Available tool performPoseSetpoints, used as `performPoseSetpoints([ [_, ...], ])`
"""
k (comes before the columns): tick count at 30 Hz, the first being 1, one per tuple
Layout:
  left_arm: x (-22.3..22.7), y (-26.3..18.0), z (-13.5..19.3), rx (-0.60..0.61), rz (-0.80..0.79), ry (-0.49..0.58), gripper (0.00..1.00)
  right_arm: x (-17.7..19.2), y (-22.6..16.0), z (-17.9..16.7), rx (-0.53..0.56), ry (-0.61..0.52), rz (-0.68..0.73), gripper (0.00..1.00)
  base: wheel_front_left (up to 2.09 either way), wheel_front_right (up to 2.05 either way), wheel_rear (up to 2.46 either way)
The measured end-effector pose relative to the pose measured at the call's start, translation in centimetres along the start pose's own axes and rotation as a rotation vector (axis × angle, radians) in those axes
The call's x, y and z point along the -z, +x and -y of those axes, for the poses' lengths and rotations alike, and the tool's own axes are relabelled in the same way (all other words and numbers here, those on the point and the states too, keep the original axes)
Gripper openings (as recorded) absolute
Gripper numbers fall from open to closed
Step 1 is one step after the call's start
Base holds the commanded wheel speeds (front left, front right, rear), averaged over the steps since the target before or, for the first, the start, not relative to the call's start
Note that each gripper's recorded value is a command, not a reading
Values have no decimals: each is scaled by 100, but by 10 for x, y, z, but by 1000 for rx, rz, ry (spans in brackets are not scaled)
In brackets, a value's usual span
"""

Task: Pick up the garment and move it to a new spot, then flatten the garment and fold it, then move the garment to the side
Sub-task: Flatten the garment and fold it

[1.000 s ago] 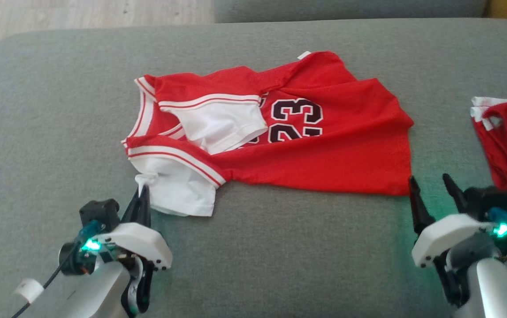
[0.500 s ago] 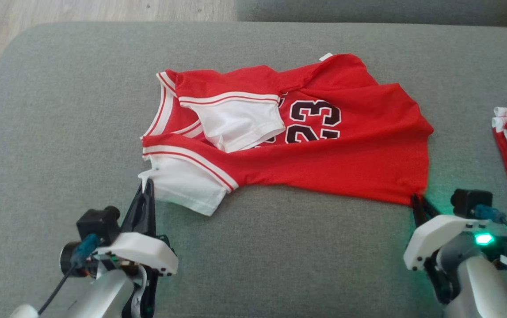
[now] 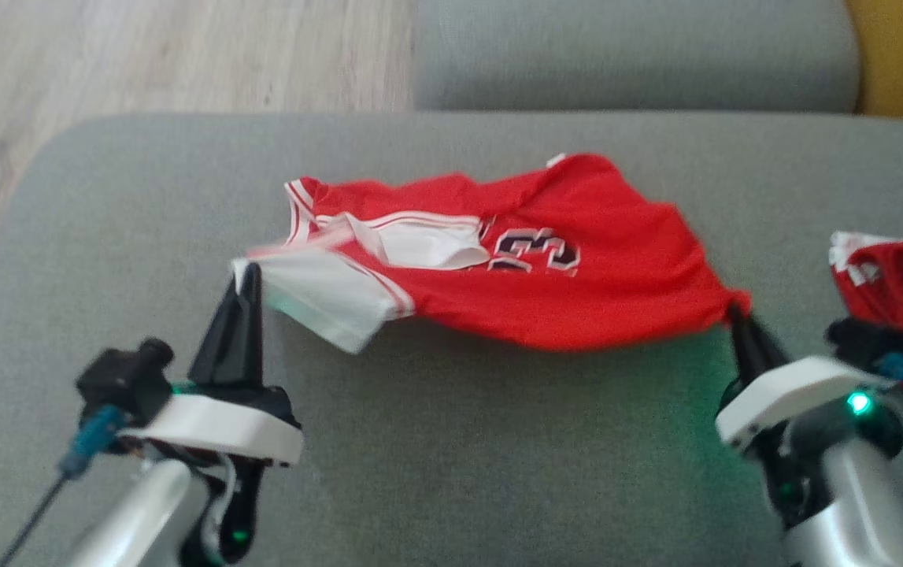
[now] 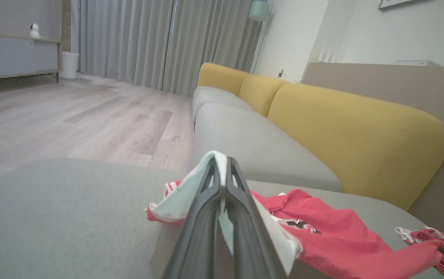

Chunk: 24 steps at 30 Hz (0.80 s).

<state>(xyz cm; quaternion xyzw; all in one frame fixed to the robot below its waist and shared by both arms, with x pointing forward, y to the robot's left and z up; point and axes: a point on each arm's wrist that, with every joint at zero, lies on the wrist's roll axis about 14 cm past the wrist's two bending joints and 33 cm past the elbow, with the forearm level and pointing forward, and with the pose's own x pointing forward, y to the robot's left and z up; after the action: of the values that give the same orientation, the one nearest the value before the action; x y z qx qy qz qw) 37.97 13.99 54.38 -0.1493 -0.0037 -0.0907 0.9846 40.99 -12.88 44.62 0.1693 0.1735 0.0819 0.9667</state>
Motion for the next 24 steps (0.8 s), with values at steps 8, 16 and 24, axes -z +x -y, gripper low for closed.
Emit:
performPoseSetpoints([
  [8,-134,-22,46,176,281,186,0,-149,-57,-41,-114,-54,421,0,0,0,0],
  [16,-255,-61,115,359,560,390,0,-242,-154,-55,-124,-147,724,0,0,0,0],
  [24,-277,-34,127,386,534,510,0,-271,-162,-59,-85,-214,740,0,0,0,0],
])
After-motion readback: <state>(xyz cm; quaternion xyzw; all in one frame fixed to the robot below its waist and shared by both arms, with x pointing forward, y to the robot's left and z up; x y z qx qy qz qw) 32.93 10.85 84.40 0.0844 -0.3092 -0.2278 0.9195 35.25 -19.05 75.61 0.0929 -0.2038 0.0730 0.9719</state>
